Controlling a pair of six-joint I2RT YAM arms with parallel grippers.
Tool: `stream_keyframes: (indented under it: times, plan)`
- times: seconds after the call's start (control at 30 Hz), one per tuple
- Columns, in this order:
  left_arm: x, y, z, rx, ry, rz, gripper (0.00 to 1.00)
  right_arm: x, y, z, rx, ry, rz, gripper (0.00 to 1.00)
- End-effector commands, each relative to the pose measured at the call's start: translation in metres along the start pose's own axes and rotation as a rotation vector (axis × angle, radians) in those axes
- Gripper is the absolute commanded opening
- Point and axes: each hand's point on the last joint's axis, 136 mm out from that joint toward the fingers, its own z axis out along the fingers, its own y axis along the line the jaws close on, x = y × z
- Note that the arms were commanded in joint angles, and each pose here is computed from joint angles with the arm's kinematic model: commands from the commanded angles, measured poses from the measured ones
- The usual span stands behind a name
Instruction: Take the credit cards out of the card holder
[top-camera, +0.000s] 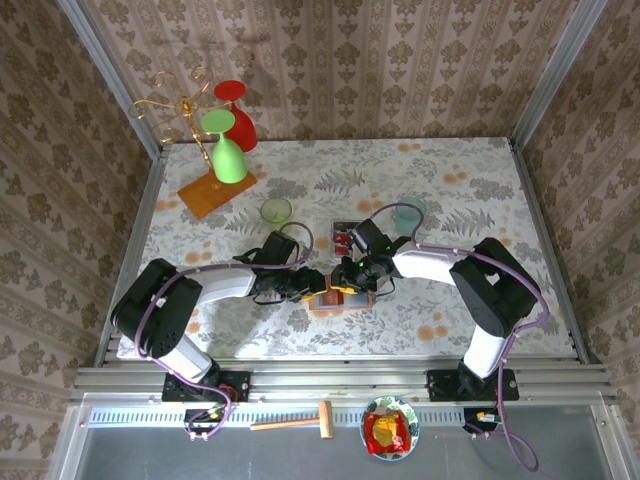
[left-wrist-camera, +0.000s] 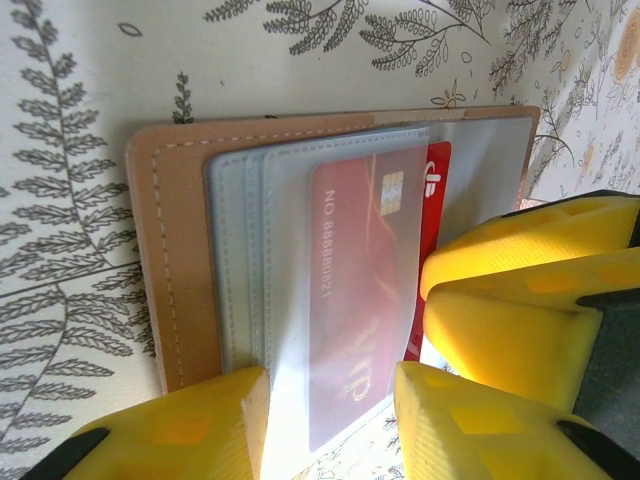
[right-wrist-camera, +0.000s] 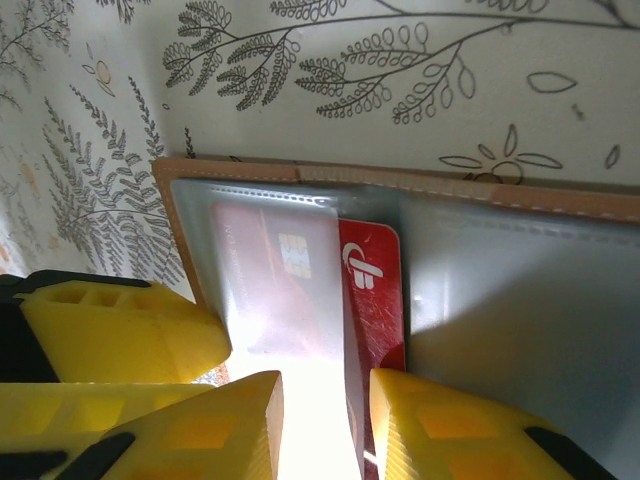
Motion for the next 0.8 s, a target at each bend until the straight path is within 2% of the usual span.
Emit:
stream_keyframes:
  times: [0.0, 0.43, 0.77]
  plan:
    - [0.008, 0.015, 0.001, -0.043, 0.013, -0.031, 0.39, -0.001, -0.006, -0.007, 0.061, -0.013, -0.022, 0.31]
    - [-0.002, -0.002, -0.013, -0.028, -0.022, 0.0, 0.38, -0.002, 0.006, -0.023, 0.041, -0.044, -0.043, 0.31]
    - [-0.008, -0.017, -0.016, -0.008, -0.025, 0.019, 0.2, -0.004, 0.003, -0.029, 0.027, -0.062, -0.039, 0.31]
